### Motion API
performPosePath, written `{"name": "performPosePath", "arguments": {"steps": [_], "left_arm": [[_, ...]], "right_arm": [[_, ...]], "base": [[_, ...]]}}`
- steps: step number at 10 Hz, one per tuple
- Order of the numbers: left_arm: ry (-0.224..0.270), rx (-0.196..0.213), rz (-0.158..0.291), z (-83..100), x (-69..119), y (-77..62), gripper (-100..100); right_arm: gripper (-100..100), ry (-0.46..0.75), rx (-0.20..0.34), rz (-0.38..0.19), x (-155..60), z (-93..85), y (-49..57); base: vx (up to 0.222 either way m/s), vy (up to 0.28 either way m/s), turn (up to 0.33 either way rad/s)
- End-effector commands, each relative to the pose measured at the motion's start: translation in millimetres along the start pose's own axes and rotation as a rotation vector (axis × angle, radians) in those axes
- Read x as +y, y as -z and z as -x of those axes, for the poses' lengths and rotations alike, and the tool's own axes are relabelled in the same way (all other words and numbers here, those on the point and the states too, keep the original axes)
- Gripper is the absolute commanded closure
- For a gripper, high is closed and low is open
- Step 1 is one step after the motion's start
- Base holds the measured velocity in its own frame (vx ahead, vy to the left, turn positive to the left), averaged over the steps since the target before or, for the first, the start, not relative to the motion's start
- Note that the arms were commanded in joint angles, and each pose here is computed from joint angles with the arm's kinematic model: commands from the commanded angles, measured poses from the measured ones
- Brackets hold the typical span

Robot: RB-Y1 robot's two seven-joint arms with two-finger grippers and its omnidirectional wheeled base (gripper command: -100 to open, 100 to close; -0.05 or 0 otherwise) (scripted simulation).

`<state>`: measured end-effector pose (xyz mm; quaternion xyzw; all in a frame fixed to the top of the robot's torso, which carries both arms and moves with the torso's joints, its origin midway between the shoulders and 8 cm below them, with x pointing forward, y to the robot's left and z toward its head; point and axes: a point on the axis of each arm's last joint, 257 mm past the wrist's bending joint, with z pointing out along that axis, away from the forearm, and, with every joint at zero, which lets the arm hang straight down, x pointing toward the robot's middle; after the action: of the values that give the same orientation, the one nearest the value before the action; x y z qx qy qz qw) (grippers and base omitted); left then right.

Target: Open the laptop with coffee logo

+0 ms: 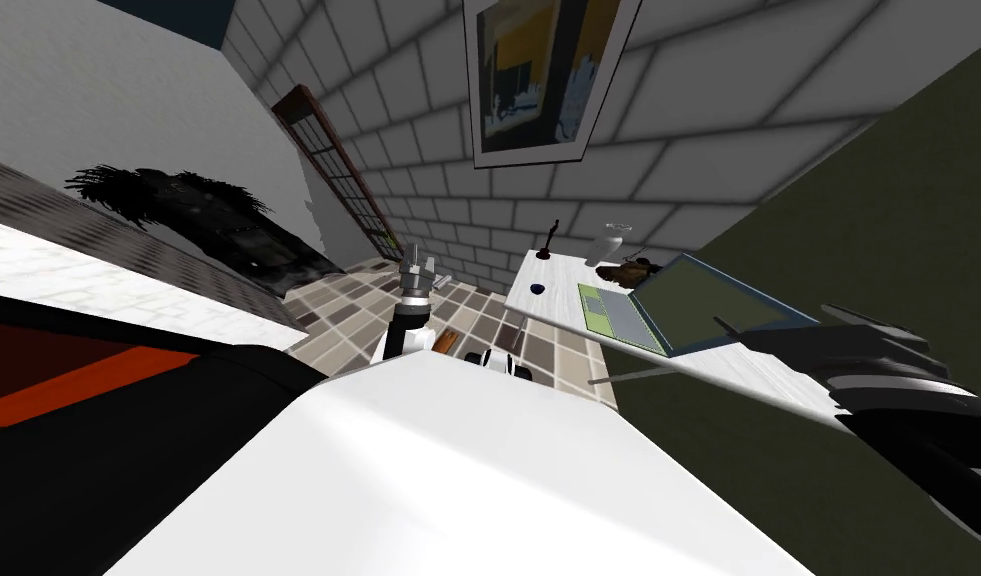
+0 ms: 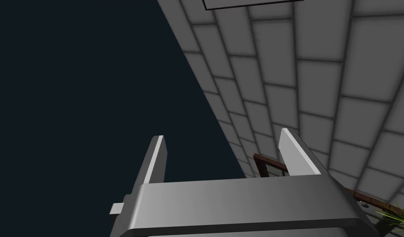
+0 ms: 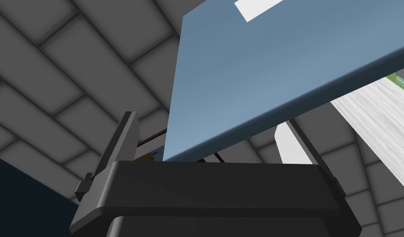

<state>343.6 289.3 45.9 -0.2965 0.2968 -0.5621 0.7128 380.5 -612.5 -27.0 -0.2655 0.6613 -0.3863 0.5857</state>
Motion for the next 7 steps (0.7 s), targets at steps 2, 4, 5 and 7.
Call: {"name": "performPosePath", "arguments": {"steps": [2, 4, 5, 7], "left_arm": [[0.000, 0.000, 0.000, 0.1, 0.0, 0.1, 0], [-0.001, 0.000, 0.000, 0.2, 0.1, 0.2, 0], [-0.001, 0.000, 0.000, 0.2, 0.1, 0.2, 0], [-0.001, 0.000, 0.000, 0.2, 0.1, 0.2, 0]], "right_arm": [[100, 0.000, -0.004, 0.002, 2.1, 1.5, -1.6], [100, 0.000, -0.043, 0.030, 15.7, 18.0, 0.1], [100, 0.000, -0.083, 0.058, 28.8, 34.8, 2.7], [100, 0.001, -0.124, 0.085, 41.5, 51.9, 6.0]], "base": [[0.001, -0.006, -0.141], [0.139, -0.012, -0.347], [0.159, -0.014, -0.355], [0.135, -0.013, -0.296]]}}
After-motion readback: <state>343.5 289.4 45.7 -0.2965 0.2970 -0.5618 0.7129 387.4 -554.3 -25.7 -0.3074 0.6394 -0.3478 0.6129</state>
